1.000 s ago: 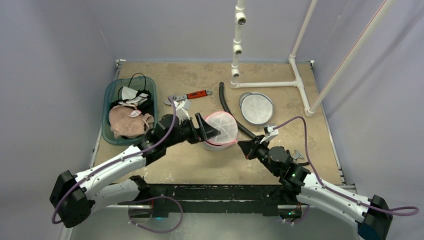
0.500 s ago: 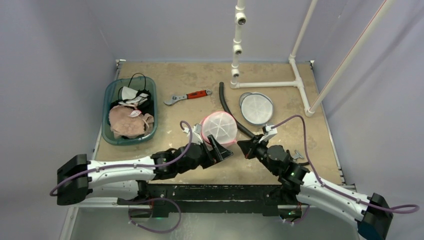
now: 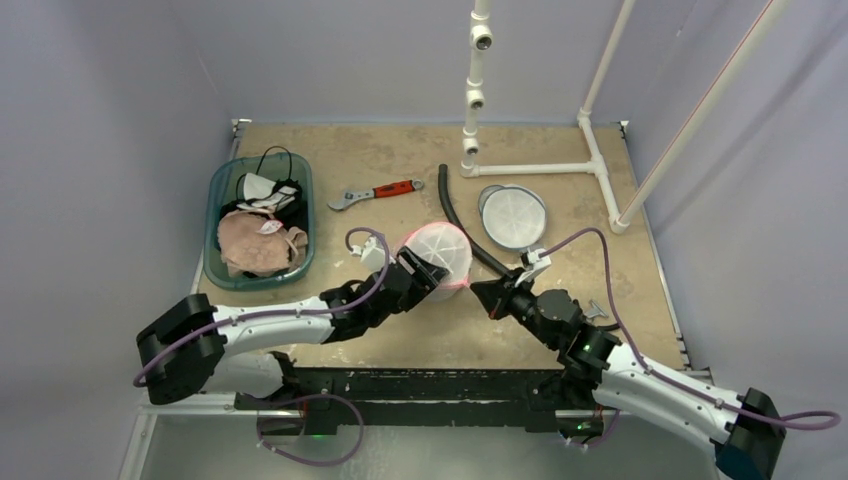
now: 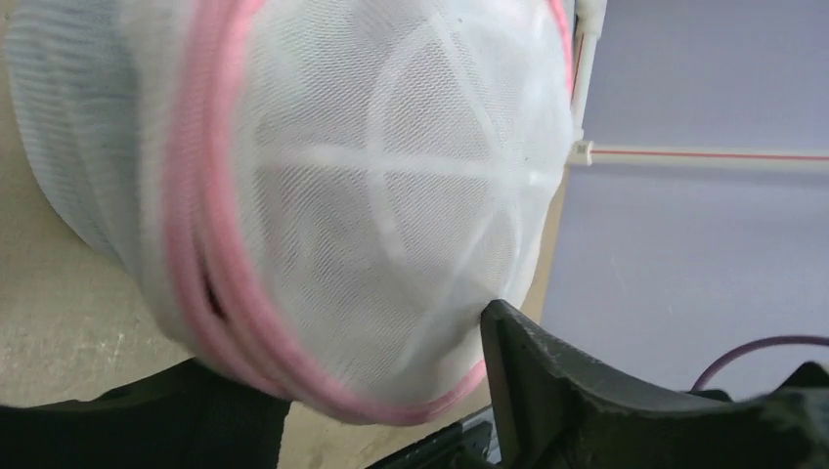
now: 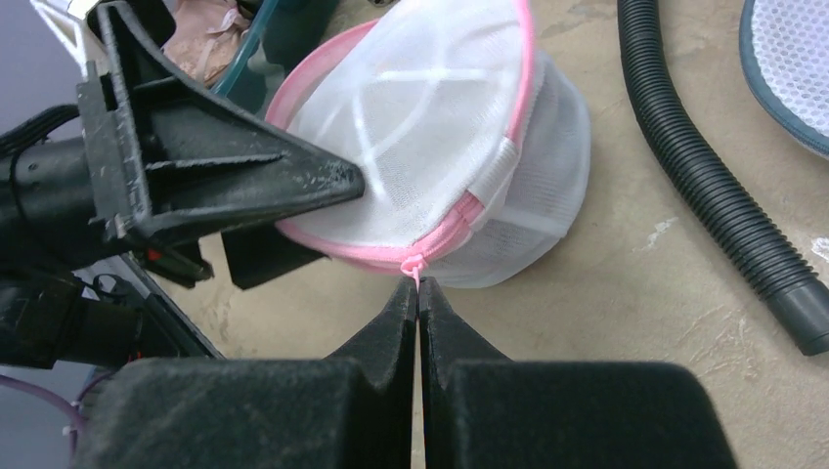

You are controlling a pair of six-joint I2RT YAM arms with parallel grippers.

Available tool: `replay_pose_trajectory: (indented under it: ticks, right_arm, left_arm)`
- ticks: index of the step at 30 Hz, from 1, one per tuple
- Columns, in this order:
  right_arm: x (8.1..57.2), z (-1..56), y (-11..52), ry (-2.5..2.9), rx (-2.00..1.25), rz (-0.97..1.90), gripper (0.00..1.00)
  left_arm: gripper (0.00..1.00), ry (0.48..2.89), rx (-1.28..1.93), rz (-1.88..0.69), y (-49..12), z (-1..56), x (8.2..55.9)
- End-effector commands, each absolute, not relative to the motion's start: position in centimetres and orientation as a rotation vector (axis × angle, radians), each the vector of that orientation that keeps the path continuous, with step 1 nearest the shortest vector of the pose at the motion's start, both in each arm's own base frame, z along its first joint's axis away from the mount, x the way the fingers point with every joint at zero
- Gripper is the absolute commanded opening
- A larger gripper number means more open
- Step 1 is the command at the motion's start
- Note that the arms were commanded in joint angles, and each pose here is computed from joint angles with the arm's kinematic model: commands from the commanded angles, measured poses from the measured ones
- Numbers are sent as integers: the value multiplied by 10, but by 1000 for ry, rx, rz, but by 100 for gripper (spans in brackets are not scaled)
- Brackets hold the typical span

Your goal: Unzip the laundry bag and remove the bra

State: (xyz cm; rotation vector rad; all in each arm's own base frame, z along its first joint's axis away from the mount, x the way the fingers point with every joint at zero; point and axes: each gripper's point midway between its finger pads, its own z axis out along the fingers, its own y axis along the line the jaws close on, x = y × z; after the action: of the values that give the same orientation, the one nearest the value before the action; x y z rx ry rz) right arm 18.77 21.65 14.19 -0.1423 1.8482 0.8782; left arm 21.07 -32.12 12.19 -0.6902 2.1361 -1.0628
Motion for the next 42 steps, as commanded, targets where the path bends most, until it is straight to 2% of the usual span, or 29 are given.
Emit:
replay_pose_trajectory:
  ticks: [1,5,7,11,27,28,29,32,33,36,38,42]
  right_arm:
    - [190,167,220,1773,-162,907,0]
    - [195,161,216,1792,-129,871,0]
    - [198,158,214,1802,-106,853,0]
    - [203,150,208,1836,-45,809,0]
    - [206,139,198,1870,8,753,0]
    - [204,143,202,1863,-22,774,0]
    - [202,147,205,1852,-51,794,4]
    - [197,159,206,1845,-84,813,47]
    - [196,164,206,1841,-85,818,56]
    - [193,177,205,1841,-92,830,77]
    - [191,181,206,1867,-84,838,81]
    - [187,185,211,1878,-89,875,81]
  left_arm:
    - [59,2059,-734,-1097,-318,143,231]
    - [38,2040,-736,-1062,-305,145,239]
    - [23,2028,-742,-1054,-298,148,242]
    - [1,2016,-741,-1043,-289,152,244]
    - [0,2095,-656,-1051,-291,137,231]
    - [6,2108,-625,-1057,-293,137,229]
    - [17,2123,-589,-1061,-295,137,226]
    - [57,2179,-490,-1043,-297,138,217]
    - [64,2198,-464,-1030,-296,139,214]
    - [73,2244,-401,-964,-285,143,206]
    - [74,2252,-360,-923,-276,153,202]
    - [75,2257,-263,-778,-248,171,197]
